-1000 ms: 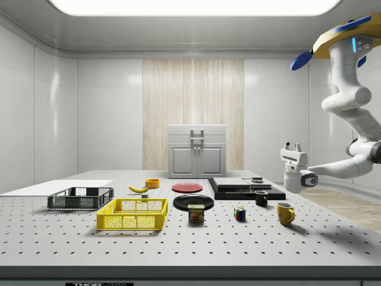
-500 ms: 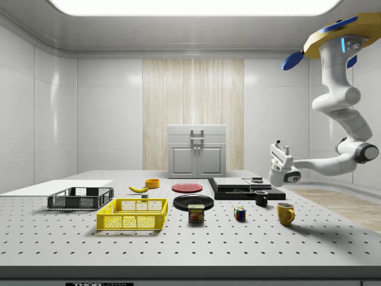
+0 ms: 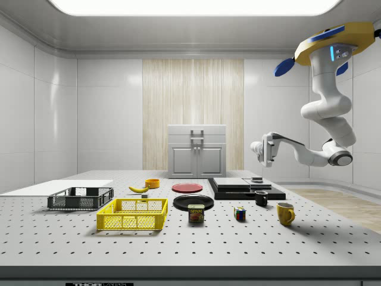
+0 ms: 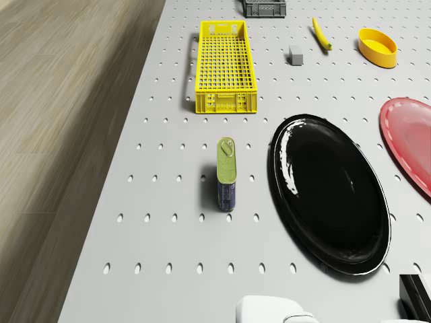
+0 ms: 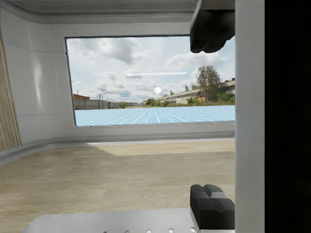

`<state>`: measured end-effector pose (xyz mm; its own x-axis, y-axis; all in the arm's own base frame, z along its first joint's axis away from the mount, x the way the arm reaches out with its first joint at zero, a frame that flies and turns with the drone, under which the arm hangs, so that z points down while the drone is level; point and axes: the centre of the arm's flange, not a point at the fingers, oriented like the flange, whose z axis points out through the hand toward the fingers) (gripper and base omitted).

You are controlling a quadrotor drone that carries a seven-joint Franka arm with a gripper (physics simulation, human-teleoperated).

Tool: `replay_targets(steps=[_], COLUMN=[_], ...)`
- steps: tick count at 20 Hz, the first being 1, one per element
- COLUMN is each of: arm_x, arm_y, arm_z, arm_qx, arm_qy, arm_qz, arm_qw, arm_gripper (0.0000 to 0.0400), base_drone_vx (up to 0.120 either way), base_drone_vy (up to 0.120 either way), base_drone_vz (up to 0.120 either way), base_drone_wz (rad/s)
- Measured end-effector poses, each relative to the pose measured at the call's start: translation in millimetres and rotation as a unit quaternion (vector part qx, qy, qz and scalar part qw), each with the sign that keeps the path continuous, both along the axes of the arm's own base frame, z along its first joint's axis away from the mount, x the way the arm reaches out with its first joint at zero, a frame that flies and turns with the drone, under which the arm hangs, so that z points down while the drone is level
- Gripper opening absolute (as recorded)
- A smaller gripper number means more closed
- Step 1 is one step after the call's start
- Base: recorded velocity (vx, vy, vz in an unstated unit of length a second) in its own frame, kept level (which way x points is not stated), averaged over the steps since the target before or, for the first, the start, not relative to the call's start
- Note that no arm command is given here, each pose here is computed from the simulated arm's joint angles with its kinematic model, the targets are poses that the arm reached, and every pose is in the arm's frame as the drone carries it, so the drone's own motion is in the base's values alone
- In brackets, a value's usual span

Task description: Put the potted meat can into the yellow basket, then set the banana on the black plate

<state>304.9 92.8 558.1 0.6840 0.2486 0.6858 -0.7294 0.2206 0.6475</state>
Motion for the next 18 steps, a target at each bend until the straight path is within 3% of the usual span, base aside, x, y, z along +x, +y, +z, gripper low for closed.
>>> replay_targets(steps=[3, 7, 12, 18], arm_x=[1.3, 1.9, 2.0, 1.9], arm_y=[-23.4, -54.9, -77.1, -87.6], arm_z=[-36.9, -58.4, -65.3, -66.9], arm_qx=[-0.221, -0.404, -0.509, -0.555], arm_qy=[0.0001, 0.0012, 0.003, 0.0043], arm_qz=[-0.008, -0.014, -0.016, -0.017], arm_qw=[0.975, 0.914, 0.861, 0.832], arm_gripper=[0.04, 0.04, 0.04, 0.04], base_drone_vx=[0.12, 0.12, 0.12, 0.12], base_drone_vy=[0.0, 0.0, 0.0, 0.0], base_drone_vz=[-0.12, -0.12, -0.12, -0.12], base_drone_wz=[0.0, 0.0, 0.0, 0.0])
